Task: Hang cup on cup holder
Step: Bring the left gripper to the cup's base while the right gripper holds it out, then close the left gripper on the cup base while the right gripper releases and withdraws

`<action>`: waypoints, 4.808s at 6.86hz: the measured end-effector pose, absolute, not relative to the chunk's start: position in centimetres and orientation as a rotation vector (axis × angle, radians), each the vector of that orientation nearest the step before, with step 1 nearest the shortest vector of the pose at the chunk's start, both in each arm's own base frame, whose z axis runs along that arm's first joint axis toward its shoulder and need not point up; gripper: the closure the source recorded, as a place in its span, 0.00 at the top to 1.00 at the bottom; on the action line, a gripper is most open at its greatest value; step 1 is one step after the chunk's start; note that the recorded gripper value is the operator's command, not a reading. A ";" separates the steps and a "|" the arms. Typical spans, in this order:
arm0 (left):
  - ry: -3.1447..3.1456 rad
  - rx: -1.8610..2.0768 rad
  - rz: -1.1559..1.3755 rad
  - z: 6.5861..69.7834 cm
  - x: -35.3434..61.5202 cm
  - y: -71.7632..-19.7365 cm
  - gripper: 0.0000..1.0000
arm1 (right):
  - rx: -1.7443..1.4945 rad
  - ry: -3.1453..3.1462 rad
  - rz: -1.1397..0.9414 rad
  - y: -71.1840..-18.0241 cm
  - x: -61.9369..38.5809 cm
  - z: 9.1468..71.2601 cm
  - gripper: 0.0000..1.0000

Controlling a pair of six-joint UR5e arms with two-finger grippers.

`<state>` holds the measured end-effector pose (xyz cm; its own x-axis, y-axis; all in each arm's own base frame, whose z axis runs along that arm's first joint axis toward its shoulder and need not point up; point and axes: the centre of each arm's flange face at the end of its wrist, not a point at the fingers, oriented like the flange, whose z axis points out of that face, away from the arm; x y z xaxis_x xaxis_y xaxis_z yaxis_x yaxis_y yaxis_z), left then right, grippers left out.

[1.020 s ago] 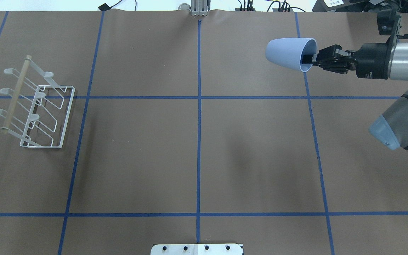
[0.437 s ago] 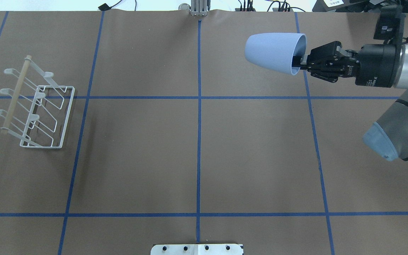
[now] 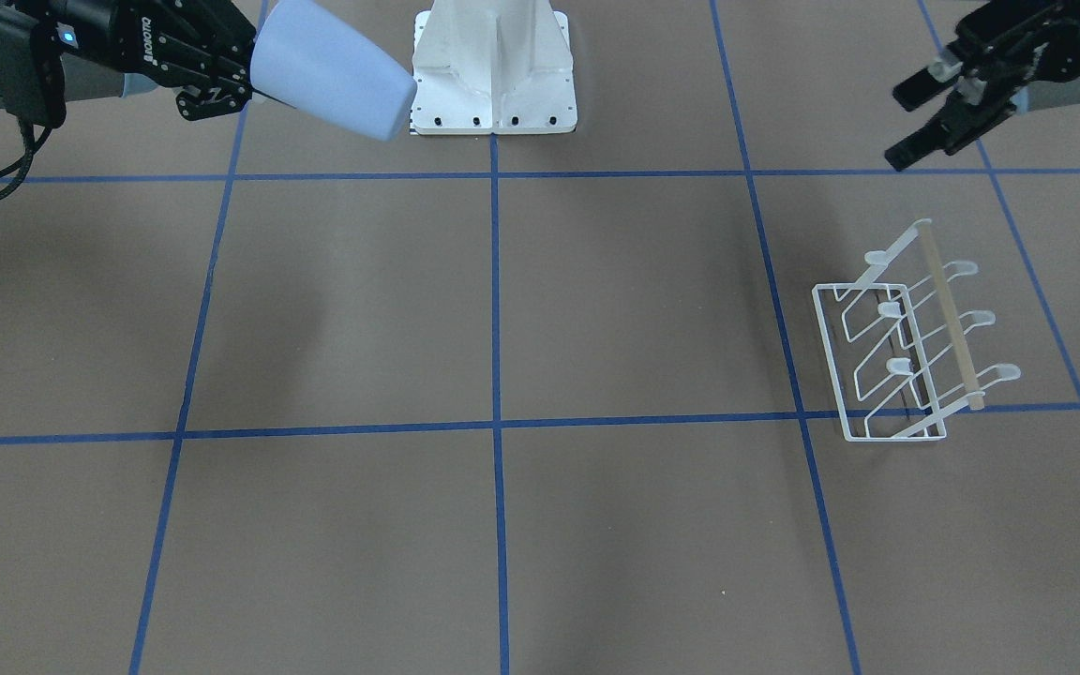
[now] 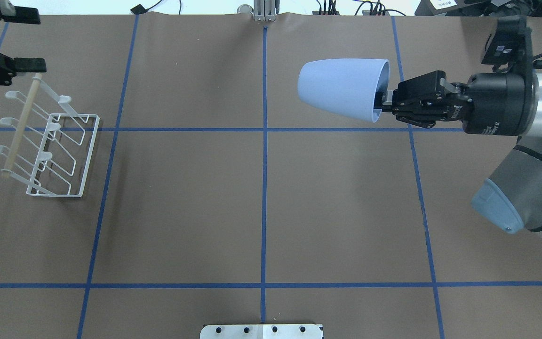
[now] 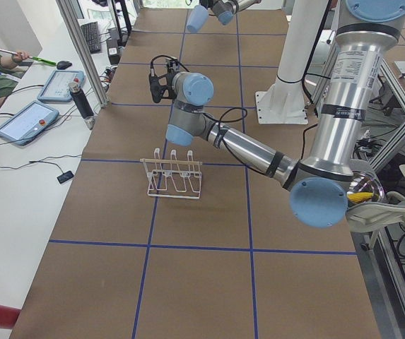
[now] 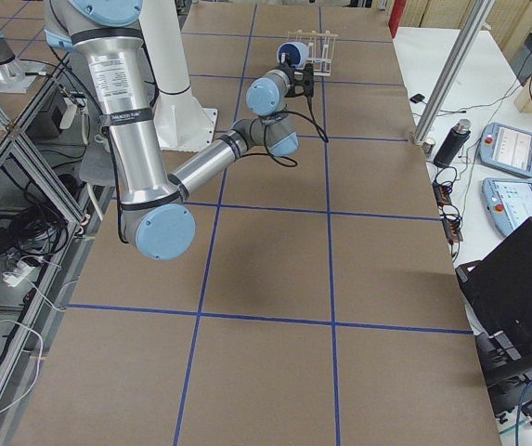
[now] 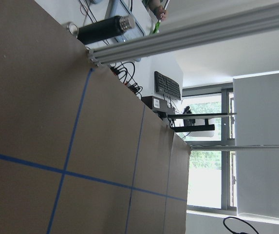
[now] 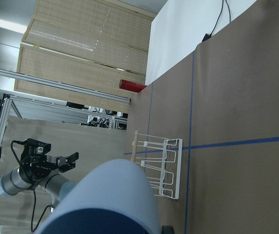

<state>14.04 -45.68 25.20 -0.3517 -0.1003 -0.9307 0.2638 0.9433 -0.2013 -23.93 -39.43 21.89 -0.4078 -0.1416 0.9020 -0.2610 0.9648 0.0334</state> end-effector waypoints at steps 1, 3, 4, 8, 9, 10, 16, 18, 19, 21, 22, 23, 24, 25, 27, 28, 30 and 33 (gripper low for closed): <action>1.960 0.108 -0.339 22.4 17.0 -44.5 0.98 | 0.289 -2.029 0.099 -38.9 -24.4 20.5 0.00; 2.127 0.090 -0.347 17.4 22.8 -40.5 0.98 | 0.307 -2.095 0.030 -37.9 -25.1 18.8 0.00; 2.190 0.072 -0.364 15.5 24.8 -39.0 0.98 | 0.319 -2.124 0.002 -37.5 -25.2 18.2 0.00; 2.276 -0.023 -0.351 11.7 27.8 -37.1 0.98 | 0.344 -2.201 -0.065 -36.5 -25.8 16.6 0.00; 2.293 -0.033 -0.356 11.1 28.2 -36.8 0.98 | 0.333 -2.206 -0.076 -36.2 -26.3 16.5 0.00; 2.308 -0.042 -0.366 10.7 28.7 -36.3 0.98 | 0.320 -2.210 -0.086 -35.8 -26.8 16.4 0.00; 2.333 -0.116 -0.336 9.5 31.3 -34.0 0.98 | 0.299 -2.234 -0.120 -34.8 -27.8 16.1 0.00; 2.340 -0.143 -0.316 9.0 32.0 -33.2 0.90 | 0.296 -2.234 -0.121 -34.7 -27.9 16.2 0.00; 2.340 -0.150 -0.311 8.9 32.3 -32.9 0.82 | 0.296 -2.234 -0.122 -34.7 -27.9 16.2 0.00; 2.339 -0.163 -0.301 8.9 32.7 -32.5 0.00 | 0.294 -2.233 -0.121 -34.8 -27.9 16.2 0.99; 2.339 -0.173 -0.296 8.8 32.9 -32.2 0.00 | 0.294 -2.234 -0.117 -34.8 -27.9 16.2 1.00; 2.340 -0.183 -0.292 8.8 32.9 -32.0 0.00 | 0.296 -2.236 -0.111 -34.8 -27.8 16.2 1.00; 2.343 -0.187 -0.290 8.7 32.8 -31.9 0.00 | 0.296 -2.234 -0.104 -34.9 -27.8 16.3 1.00; 2.342 -0.190 -0.289 8.7 32.8 -31.8 0.00 | 0.300 -2.233 -0.099 -35.0 -27.7 16.4 1.00; 2.337 -0.194 -0.286 8.9 32.7 -31.7 0.00 | 0.317 -2.216 -0.085 -35.5 -26.7 17.1 1.00; 2.335 -0.193 -0.286 9.0 32.4 -31.6 0.00 | 0.334 -2.178 -0.071 -36.3 -25.3 18.4 1.00; 2.320 -0.174 -0.297 9.3 32.4 -31.9 0.00 | 0.390 -2.041 -0.032 -40.0 -20.3 22.1 1.00; 2.139 0.011 -0.352 11.6 31.3 -35.5 0.00 | 0.598 -1.666 -0.003 -48.0 -11.4 26.0 1.00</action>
